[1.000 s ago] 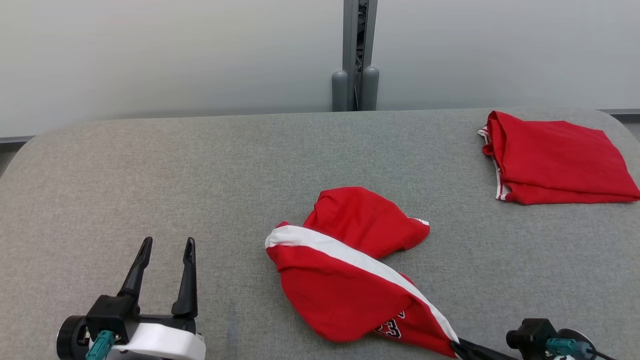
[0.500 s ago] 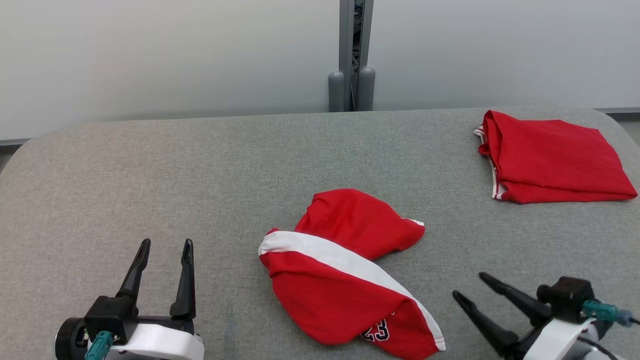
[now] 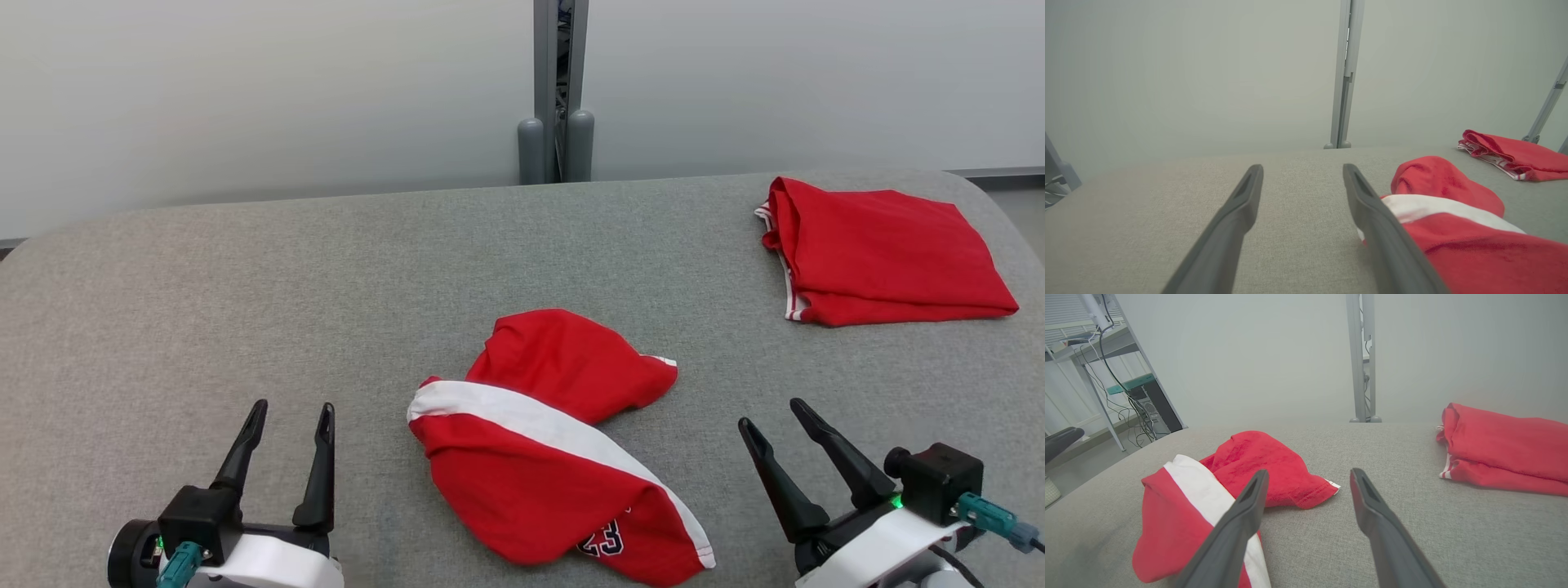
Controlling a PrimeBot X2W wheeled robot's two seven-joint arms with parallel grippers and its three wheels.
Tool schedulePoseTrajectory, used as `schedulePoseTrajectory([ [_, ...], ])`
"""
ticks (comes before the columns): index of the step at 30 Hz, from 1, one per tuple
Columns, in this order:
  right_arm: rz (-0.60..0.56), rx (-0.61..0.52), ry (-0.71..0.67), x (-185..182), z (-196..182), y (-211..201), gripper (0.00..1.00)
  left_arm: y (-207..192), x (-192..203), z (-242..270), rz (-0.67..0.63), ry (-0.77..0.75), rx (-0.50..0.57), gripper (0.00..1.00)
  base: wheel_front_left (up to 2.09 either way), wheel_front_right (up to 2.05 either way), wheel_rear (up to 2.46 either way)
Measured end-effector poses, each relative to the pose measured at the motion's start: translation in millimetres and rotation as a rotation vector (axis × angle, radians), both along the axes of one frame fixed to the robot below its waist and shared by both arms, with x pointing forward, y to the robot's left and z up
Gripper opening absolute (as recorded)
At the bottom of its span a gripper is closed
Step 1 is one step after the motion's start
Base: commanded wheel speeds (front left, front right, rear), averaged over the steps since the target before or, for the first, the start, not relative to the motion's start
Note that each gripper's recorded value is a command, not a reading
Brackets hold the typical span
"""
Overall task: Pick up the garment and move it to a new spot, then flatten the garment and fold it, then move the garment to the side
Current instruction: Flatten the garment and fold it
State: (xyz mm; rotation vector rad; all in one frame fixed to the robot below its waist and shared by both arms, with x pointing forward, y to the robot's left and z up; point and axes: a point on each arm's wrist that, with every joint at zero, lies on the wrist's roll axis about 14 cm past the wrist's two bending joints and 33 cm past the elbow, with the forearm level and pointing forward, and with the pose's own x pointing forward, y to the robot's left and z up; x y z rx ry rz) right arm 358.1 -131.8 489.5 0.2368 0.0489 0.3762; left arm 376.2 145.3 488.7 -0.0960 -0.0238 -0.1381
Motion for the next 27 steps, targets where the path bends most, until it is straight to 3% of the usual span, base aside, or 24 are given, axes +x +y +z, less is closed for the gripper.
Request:
schedulePoseTrajectory([
  [18,-0.094,-0.027,0.048,-5.1,-17.8,-22.6,1.00,-77.0,26.9,-66.4,-0.337,0.267,0.015,1.00,0.00,0.00,0.00],
  [27,-0.117,-0.033,0.066,-9.6,-22.3,-30.9,1.00,-89.2,18.7,-100.4,-0.405,0.446,-0.013,1.00,0.00,0.00,0.00],
])
